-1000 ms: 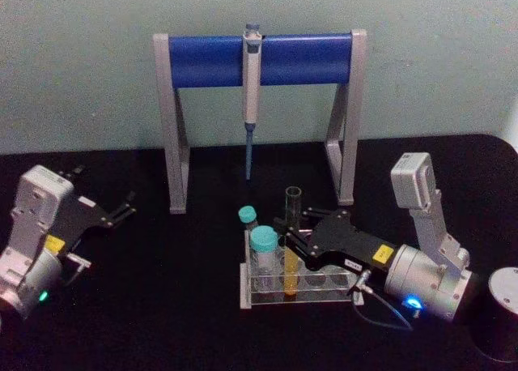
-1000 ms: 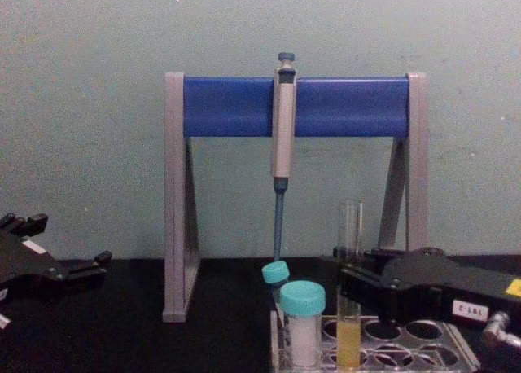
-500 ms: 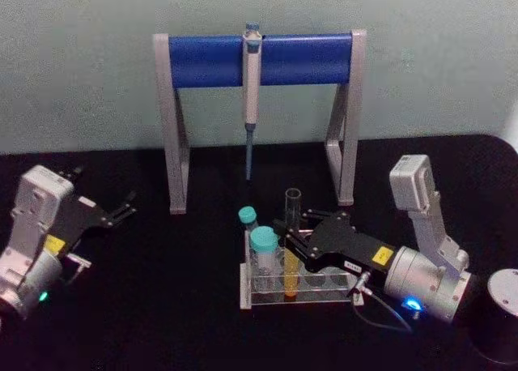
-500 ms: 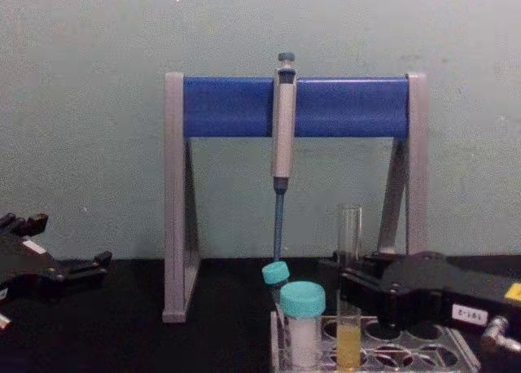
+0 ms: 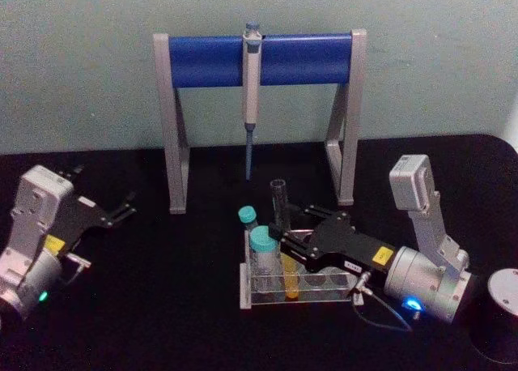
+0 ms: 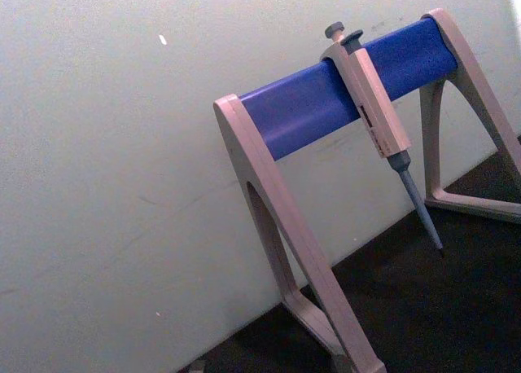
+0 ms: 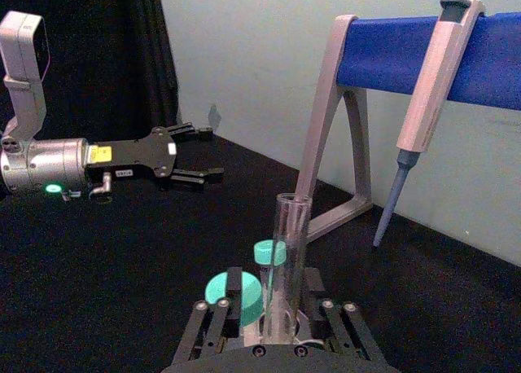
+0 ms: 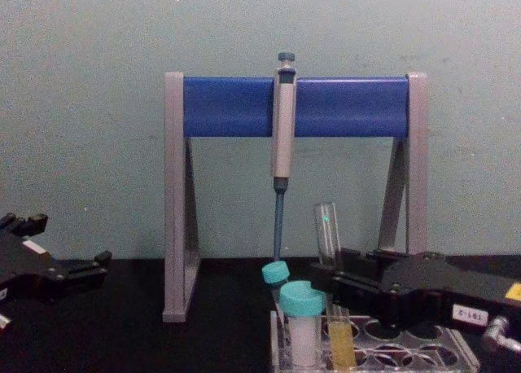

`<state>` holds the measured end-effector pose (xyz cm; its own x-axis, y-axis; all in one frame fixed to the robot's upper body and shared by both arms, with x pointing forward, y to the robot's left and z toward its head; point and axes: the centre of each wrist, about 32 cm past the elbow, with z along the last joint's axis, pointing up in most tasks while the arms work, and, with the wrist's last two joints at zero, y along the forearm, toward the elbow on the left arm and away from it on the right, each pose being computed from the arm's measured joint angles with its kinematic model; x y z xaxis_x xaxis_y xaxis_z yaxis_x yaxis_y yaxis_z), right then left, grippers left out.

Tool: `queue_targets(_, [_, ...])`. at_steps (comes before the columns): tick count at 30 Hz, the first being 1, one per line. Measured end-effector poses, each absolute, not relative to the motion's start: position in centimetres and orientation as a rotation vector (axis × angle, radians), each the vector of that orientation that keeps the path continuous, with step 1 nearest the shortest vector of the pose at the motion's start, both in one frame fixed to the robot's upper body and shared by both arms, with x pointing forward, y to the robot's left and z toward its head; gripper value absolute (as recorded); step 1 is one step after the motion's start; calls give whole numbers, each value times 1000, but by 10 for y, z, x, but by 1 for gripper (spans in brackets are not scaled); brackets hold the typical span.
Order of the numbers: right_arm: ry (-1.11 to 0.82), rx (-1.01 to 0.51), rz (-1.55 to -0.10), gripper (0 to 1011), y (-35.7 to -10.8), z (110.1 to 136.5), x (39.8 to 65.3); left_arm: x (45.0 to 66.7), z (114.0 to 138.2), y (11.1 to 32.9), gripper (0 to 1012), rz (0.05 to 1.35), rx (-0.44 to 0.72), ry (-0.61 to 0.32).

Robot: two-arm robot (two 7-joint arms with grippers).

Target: Pick up the test tube from the test tube rack, shake it, then place it back into the test tube rack.

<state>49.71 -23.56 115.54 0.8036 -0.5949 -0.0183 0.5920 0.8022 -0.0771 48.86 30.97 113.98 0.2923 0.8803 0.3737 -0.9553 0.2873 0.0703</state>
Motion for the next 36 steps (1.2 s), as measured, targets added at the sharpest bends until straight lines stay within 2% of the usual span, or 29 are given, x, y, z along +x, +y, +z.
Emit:
queue_targets(1, [42, -68, -636, 493, -236, 1155, 497, 489, 1140, 310, 1001, 1248, 305, -285])
queue_targets(5, [42, -68, -636, 574, -236, 1156, 497, 489, 1140, 310, 1001, 1248, 304, -285])
queue_targets(7, [43, -68, -636, 672, -236, 1156, 497, 489, 1140, 310, 1001, 1248, 304, -285])
queue_targets(13, [43, -67, -636, 864, -236, 1156, 497, 489, 1140, 310, 1001, 1248, 304, -285])
queue_targets(14, [43, -67, -636, 864, -236, 1156, 497, 489, 1140, 310, 1001, 1248, 304, -285])
queue_targets(16, [43, -67, -636, 947, -236, 1156, 497, 489, 1140, 310, 1001, 1248, 304, -285])
queue_targets(20, [43, -67, -636, 1000, -236, 1156, 497, 489, 1140, 310, 1001, 1248, 305, -285])
queue_targets(30, [39, -64, -633, 1000, -236, 1157, 497, 489, 1140, 310, 1001, 1248, 305, -285])
queue_targets(36, [0, -19, -641, 1000, -239, 1170, 496, 489, 1140, 310, 1001, 1248, 304, -285])
